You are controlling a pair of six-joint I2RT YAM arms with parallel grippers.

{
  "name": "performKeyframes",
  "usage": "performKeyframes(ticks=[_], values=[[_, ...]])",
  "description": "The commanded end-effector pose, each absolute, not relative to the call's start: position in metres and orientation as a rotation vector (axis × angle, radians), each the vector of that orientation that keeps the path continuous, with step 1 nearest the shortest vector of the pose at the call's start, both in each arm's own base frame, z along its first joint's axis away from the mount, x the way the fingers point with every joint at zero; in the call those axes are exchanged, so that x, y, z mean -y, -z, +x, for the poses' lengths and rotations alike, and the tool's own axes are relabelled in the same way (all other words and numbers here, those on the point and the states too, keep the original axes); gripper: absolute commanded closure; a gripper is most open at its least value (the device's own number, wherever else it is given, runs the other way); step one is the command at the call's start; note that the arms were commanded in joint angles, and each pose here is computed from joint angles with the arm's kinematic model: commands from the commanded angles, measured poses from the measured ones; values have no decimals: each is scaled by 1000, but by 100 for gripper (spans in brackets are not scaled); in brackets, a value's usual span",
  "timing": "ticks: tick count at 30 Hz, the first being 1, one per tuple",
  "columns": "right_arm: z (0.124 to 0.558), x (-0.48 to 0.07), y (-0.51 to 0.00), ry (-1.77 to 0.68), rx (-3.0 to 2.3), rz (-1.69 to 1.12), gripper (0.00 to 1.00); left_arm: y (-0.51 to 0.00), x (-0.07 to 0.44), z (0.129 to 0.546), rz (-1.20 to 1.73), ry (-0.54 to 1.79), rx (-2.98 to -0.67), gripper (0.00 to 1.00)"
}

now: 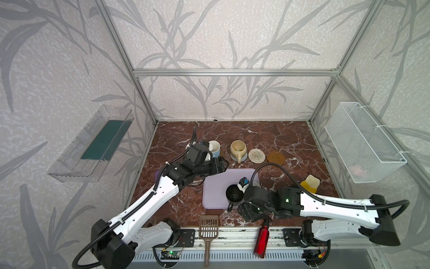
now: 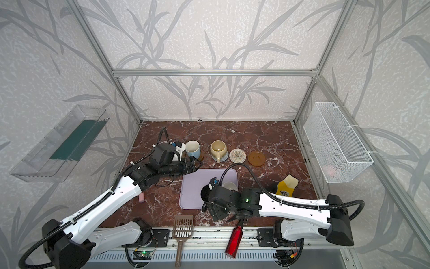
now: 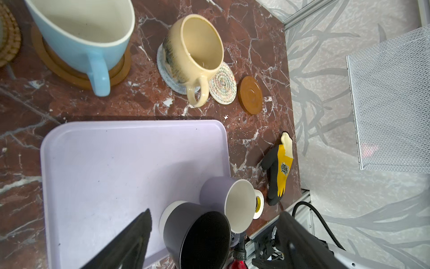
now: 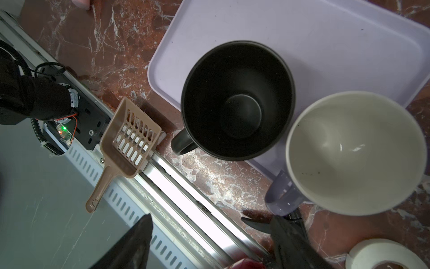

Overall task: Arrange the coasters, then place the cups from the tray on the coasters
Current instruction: 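Move right gripper over the black mug while left gripper draws back toward tray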

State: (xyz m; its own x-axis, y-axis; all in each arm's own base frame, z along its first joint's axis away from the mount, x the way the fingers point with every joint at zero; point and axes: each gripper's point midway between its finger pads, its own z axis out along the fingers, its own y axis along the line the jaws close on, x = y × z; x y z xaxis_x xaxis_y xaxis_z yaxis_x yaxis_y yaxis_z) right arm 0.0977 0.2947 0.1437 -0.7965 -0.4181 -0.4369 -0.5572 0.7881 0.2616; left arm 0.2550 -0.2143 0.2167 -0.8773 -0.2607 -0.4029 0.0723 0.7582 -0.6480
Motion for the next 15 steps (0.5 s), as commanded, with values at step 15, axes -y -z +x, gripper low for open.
performKeyframes(ticks=[15], values=[[102, -339, -126, -429, -2663, -719, 19, -175, 173, 223, -166, 755, -2610, 15]])
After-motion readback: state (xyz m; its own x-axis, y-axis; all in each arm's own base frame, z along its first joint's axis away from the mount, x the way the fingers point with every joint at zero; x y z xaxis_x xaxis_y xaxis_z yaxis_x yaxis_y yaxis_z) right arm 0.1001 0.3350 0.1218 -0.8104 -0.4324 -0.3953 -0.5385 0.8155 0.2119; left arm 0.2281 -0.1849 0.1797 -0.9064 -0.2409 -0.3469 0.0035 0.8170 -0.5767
